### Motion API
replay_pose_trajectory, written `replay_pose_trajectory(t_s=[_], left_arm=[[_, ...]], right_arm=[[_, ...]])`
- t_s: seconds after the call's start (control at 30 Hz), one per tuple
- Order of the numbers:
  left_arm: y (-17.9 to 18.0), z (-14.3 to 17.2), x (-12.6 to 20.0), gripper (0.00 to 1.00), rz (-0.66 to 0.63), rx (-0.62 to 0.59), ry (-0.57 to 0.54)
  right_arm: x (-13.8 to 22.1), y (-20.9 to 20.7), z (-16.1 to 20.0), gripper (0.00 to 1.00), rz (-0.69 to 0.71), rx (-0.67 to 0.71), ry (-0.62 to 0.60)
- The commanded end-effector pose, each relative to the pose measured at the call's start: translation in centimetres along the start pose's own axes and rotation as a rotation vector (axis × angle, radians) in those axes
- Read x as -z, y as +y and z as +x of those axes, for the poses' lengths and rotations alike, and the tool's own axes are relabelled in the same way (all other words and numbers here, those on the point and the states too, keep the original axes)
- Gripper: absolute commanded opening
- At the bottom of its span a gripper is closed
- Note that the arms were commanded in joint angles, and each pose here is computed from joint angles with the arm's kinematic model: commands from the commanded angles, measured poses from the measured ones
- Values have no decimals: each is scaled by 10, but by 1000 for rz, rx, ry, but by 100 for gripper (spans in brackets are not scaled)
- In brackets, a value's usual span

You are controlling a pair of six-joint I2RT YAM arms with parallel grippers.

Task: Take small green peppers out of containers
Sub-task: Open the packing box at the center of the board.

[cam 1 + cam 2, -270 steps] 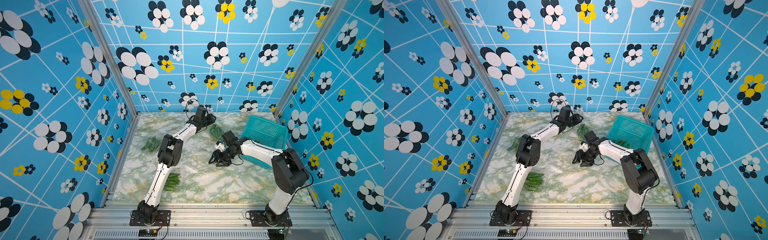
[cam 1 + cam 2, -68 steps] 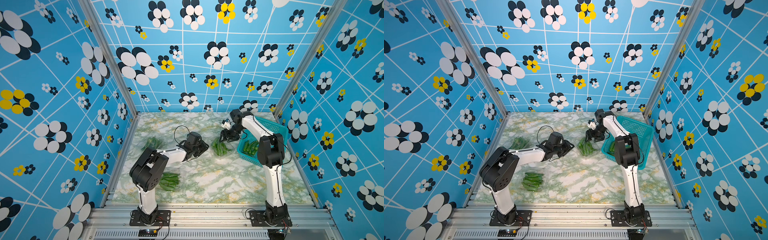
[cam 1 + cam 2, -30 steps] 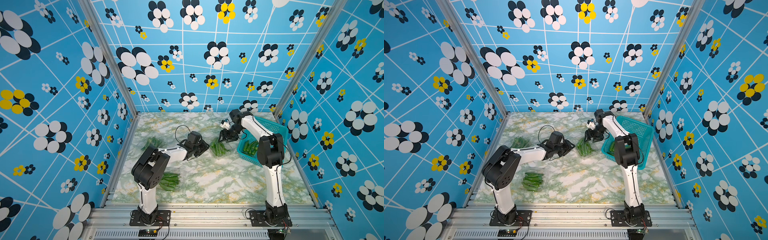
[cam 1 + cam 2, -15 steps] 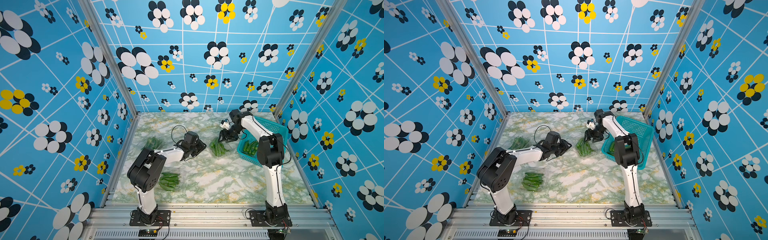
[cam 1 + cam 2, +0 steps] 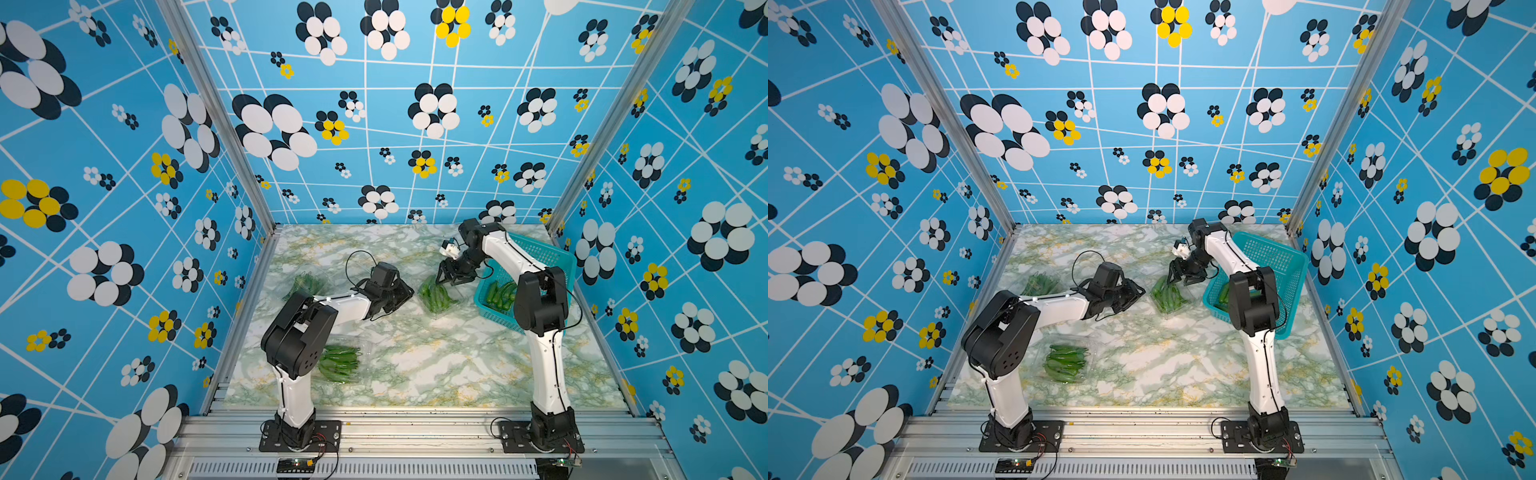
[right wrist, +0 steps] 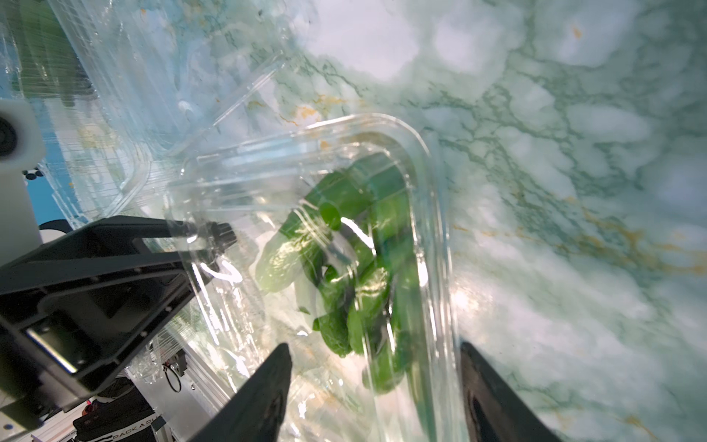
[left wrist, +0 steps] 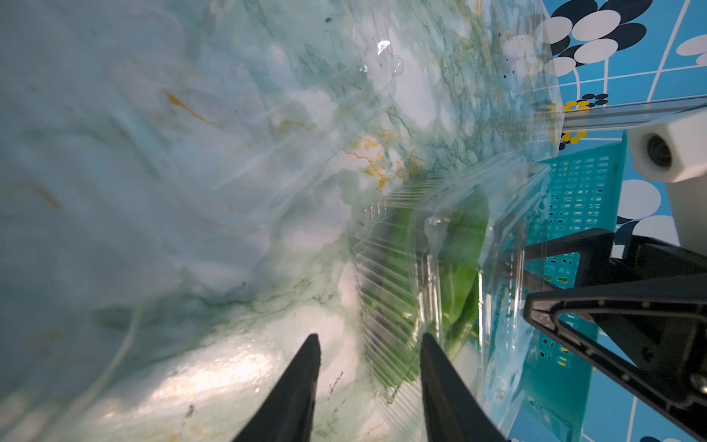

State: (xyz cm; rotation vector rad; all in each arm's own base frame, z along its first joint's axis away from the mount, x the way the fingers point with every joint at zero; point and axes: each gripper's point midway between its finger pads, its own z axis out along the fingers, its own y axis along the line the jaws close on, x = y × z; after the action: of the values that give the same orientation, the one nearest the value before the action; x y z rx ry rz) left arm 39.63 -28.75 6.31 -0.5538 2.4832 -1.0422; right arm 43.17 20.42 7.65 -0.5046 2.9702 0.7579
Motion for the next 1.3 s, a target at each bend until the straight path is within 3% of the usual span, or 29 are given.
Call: replay_pose_trajectory(t_s=[0.0, 0.67, 1.03, 1.17, 1.27], left_arm=[[-5, -1, -6, 45, 17, -14, 8], [-17, -1, -14, 45, 112, 23, 14], [-15, 3, -39, 44, 92, 1, 64], [-14, 1, -33, 28, 73, -3, 51], [-14, -1, -22, 22, 40, -17, 39]], right_arm=[[-5, 6, -1, 70, -29, 2, 10], [-22, 7, 4, 69, -66, -7, 52], [-23, 15, 3, 68, -106, 2, 61], [-16, 14, -4, 69, -85, 15, 34], [1, 15, -22, 71, -50, 47, -51]])
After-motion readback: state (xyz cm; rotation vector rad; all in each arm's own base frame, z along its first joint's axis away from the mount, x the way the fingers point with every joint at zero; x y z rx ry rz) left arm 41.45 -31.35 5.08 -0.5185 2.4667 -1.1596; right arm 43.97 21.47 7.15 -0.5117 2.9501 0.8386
